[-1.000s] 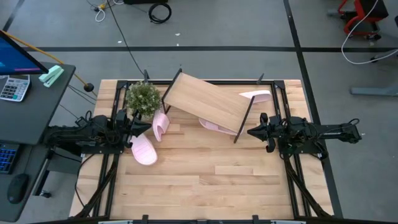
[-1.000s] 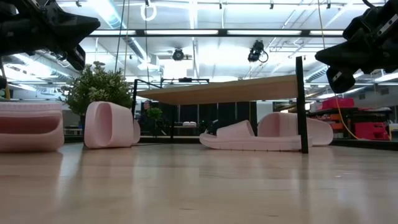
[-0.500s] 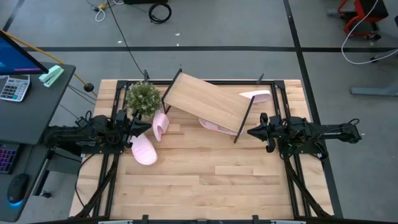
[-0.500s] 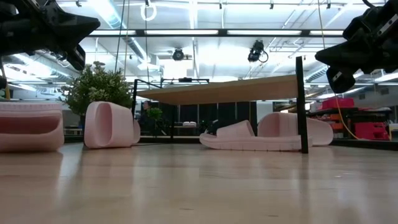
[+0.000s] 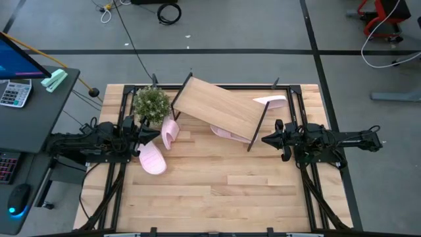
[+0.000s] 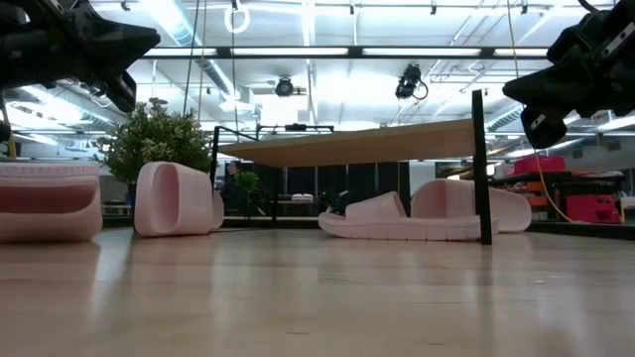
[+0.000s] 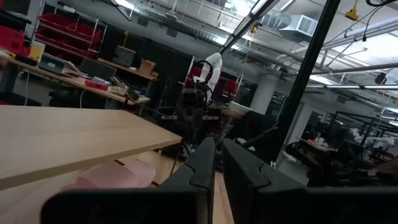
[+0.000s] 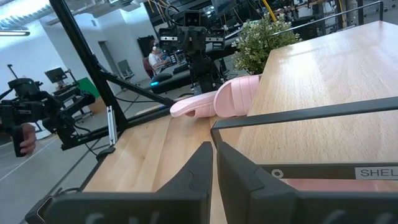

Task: Pick and place slides into the shelf
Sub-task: Put the pink slide on the shelf

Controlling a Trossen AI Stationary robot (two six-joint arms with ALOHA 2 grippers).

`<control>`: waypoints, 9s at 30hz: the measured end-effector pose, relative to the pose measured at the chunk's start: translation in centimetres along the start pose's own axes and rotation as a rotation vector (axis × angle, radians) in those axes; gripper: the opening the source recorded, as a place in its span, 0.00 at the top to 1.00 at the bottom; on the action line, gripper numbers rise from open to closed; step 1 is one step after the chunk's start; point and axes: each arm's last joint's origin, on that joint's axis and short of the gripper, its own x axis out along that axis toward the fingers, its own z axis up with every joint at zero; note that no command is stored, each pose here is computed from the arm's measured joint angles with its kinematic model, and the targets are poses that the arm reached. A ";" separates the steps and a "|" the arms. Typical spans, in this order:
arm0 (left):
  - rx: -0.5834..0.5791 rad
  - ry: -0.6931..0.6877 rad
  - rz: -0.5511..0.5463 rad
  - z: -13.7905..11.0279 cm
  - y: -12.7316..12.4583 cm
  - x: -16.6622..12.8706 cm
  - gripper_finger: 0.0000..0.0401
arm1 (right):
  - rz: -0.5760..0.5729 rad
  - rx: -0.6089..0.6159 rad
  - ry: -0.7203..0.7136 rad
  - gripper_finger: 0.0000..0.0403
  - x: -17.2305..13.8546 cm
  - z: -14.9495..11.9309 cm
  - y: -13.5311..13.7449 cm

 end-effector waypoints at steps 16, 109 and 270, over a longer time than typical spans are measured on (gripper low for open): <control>-0.001 0.000 0.000 0.0 0.0 0.0 0.93 | 0.000 0.000 -0.001 0.93 0.0 0.0 0.0; 0.243 0.261 0.089 17.4 -7.5 17.4 0.99 | -0.113 -0.309 0.255 0.93 4.7 29.3 10.5; -0.471 0.530 1.539 -7.2 -3.4 11.1 0.43 | -0.173 0.017 0.460 0.93 7.0 27.5 8.6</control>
